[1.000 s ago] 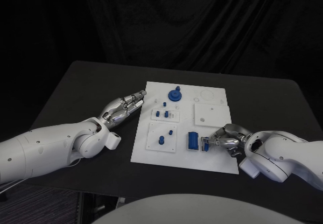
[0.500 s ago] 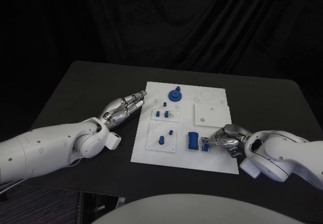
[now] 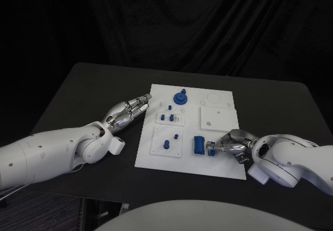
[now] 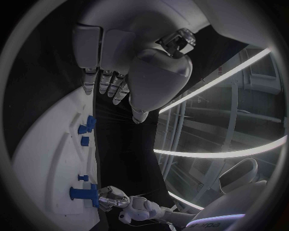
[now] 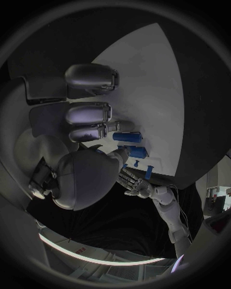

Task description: Assemble the parts on the task board

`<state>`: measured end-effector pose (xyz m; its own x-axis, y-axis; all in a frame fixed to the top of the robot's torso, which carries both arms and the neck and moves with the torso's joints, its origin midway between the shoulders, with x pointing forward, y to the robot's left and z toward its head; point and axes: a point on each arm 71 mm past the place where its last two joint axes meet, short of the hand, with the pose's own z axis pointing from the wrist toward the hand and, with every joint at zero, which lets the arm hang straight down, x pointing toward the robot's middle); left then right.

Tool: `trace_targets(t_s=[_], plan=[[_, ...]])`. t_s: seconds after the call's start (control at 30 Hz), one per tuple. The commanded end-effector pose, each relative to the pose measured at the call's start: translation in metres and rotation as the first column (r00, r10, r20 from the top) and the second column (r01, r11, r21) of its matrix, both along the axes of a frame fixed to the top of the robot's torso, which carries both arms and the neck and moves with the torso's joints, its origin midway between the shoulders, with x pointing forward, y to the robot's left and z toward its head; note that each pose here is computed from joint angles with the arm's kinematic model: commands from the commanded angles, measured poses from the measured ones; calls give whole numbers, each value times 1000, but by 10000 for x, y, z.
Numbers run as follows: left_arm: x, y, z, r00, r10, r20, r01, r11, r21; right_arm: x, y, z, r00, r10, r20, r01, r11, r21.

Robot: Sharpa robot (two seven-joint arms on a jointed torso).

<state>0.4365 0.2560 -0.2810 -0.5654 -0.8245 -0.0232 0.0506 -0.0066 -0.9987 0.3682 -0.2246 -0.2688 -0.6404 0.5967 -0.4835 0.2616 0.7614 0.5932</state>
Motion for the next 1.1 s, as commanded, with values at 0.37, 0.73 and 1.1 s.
trace_targets(t_s=[0.37, 0.73, 1.1], plan=[[-14, -16, 7, 1000, -15, 11, 15, 1000, -20, -4, -2, 41, 998, -1, 61, -1, 999, 39], [-15, -19, -1, 1000, -16, 7, 17, 1000, -19, -4, 16, 62, 996, 7, 85, -12, 998, 60], [-19, -14, -4, 1000, -16, 5, 16, 1000, -18, -6, 11, 83, 994, -3, 106, -5, 997, 72]])
